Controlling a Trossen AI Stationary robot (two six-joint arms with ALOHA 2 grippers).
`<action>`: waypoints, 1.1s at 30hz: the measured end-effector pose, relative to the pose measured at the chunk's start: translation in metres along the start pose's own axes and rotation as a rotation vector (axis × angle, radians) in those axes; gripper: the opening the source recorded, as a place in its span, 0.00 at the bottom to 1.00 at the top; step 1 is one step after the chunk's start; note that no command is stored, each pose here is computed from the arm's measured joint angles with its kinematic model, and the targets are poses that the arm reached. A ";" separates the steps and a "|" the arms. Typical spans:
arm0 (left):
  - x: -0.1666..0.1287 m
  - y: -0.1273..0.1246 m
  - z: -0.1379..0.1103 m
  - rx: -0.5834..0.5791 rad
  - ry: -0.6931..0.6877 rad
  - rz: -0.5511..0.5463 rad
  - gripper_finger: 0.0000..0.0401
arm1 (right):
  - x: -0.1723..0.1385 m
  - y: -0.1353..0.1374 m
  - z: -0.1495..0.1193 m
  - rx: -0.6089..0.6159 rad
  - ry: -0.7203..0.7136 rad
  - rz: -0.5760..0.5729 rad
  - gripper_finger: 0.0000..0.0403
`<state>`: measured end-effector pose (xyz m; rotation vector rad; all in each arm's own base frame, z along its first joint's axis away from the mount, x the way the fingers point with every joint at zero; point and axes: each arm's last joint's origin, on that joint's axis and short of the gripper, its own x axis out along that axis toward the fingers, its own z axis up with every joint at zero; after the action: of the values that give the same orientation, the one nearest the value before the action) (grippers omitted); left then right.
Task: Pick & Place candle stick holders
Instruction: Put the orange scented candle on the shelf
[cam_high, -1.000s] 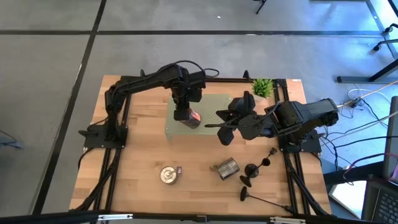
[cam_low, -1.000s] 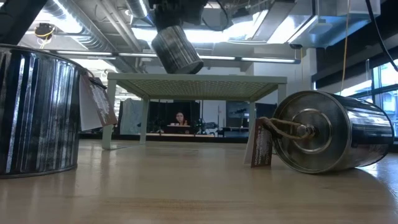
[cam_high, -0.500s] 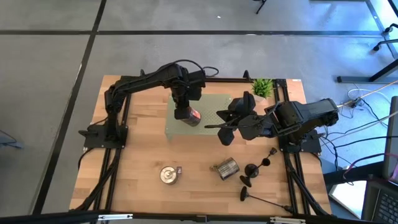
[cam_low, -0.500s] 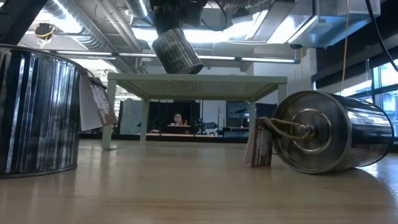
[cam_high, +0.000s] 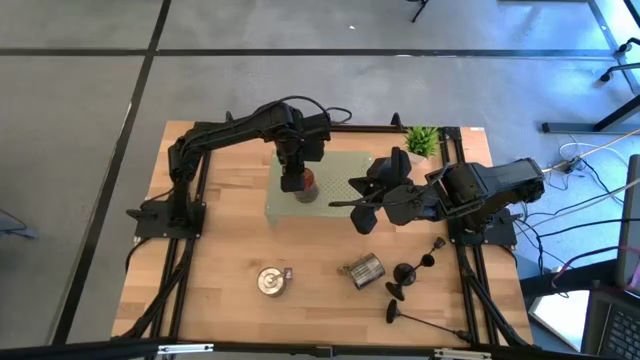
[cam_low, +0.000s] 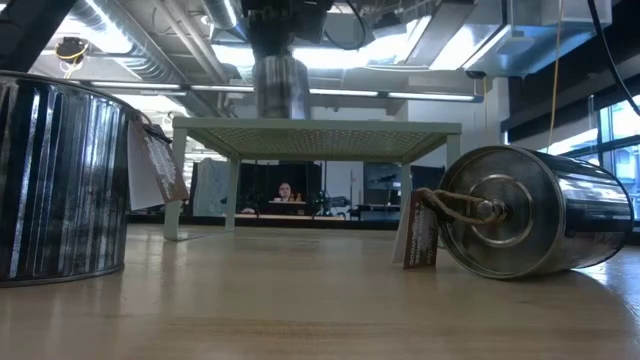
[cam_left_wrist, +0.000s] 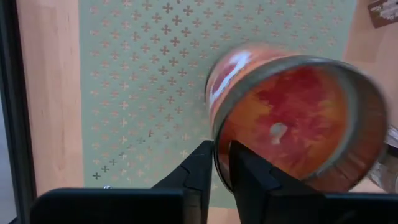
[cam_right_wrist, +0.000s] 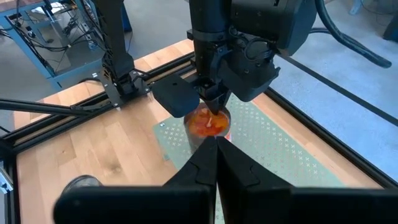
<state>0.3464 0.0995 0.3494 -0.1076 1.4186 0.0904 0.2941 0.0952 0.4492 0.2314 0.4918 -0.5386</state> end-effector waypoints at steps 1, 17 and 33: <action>0.000 0.000 0.000 0.000 0.002 0.002 0.14 | 0.000 0.000 0.000 0.000 0.000 0.000 0.01; -0.009 0.000 -0.005 -0.004 -0.017 0.050 0.20 | 0.000 0.000 0.000 0.000 0.000 0.000 0.01; -0.060 -0.026 -0.008 0.003 -0.227 -0.096 0.03 | 0.001 -0.001 0.000 0.002 0.002 0.001 0.01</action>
<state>0.3331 0.0733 0.4086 -0.1574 1.1855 0.0203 0.2945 0.0943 0.4492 0.2342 0.4935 -0.5375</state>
